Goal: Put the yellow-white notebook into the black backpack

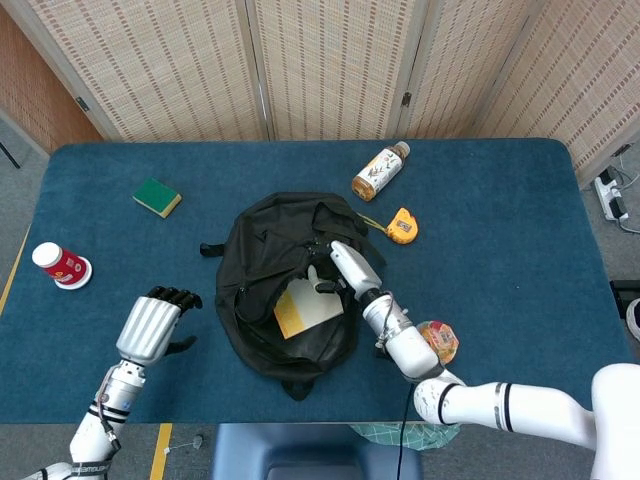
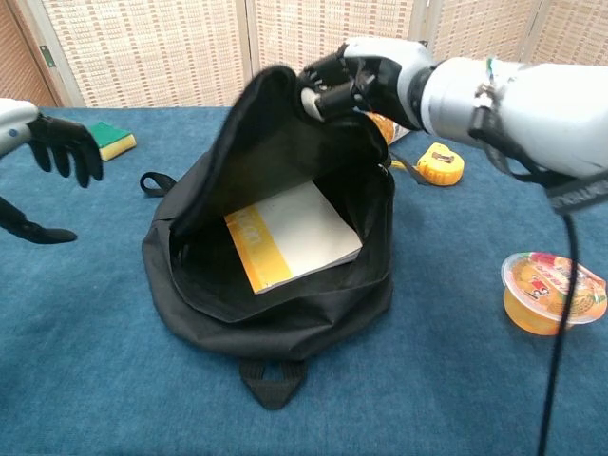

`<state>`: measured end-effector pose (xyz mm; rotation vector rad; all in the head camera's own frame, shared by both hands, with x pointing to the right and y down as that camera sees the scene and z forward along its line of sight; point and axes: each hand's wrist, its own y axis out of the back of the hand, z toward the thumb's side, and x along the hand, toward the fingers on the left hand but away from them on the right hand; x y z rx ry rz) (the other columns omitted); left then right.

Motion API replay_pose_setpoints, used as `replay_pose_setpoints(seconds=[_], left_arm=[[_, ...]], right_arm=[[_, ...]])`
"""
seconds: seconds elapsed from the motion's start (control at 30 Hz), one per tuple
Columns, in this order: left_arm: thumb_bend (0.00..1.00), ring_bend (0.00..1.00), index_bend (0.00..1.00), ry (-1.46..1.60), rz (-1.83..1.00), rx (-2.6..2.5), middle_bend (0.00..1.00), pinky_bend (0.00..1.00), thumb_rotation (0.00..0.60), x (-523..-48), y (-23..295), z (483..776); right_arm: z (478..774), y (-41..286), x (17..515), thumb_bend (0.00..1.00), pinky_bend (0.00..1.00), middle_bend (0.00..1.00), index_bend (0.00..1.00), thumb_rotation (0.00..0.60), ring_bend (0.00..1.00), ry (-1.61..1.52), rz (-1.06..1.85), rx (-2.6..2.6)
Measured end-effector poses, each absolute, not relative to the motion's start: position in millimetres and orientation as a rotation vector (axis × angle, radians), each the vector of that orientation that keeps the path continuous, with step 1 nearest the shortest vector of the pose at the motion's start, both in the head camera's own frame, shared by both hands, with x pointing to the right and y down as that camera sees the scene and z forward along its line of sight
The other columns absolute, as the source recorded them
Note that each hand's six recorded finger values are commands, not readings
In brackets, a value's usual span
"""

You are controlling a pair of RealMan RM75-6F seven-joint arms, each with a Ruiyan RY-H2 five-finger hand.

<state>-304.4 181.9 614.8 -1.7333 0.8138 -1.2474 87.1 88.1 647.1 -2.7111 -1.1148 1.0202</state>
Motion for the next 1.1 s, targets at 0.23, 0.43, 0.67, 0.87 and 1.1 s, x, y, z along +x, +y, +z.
replay_pose_setpoints(seconds=[0.23, 0.43, 0.67, 0.87, 1.1], left_arm=[[0.14, 0.45, 0.46, 0.892, -1.363, -1.692, 0.5, 0.43, 0.6, -347, 176, 616], [0.14, 0.45, 0.45, 0.96, -1.45, -1.658, 0.5, 0.41, 0.6, -377, 173, 619], [0.14, 0.45, 0.46, 1.017, -1.518, -1.563, 0.5, 0.4, 0.6, -411, 173, 618], [0.14, 0.42, 0.45, 1.027, -1.561, -1.469, 0.48, 0.33, 0.6, -433, 180, 613], [0.14, 0.35, 0.37, 1.042, -1.572, -1.429, 0.39, 0.27, 0.6, -454, 195, 599]], right_arm=[[635, 110, 119, 0.12, 0.0, 0.0, 0.0, 0.6, 0.0, -0.837, 1.07, -2.671], [617, 108, 159, 0.16, 0.0, 0.03, 0.02, 0.6, 0.06, -0.866, 1.075, -2.595], [606, 98, 210, 0.37, 0.22, 0.26, 0.43, 0.6, 0.24, -1.025, 1.095, -2.394], [596, 106, 277, 0.34, 0.22, 0.26, 0.35, 0.6, 0.23, -1.08, 1.196, -2.089], [583, 145, 363, 0.3, 0.07, 0.08, 0.02, 0.6, 0.08, -1.085, 1.354, -1.843]])
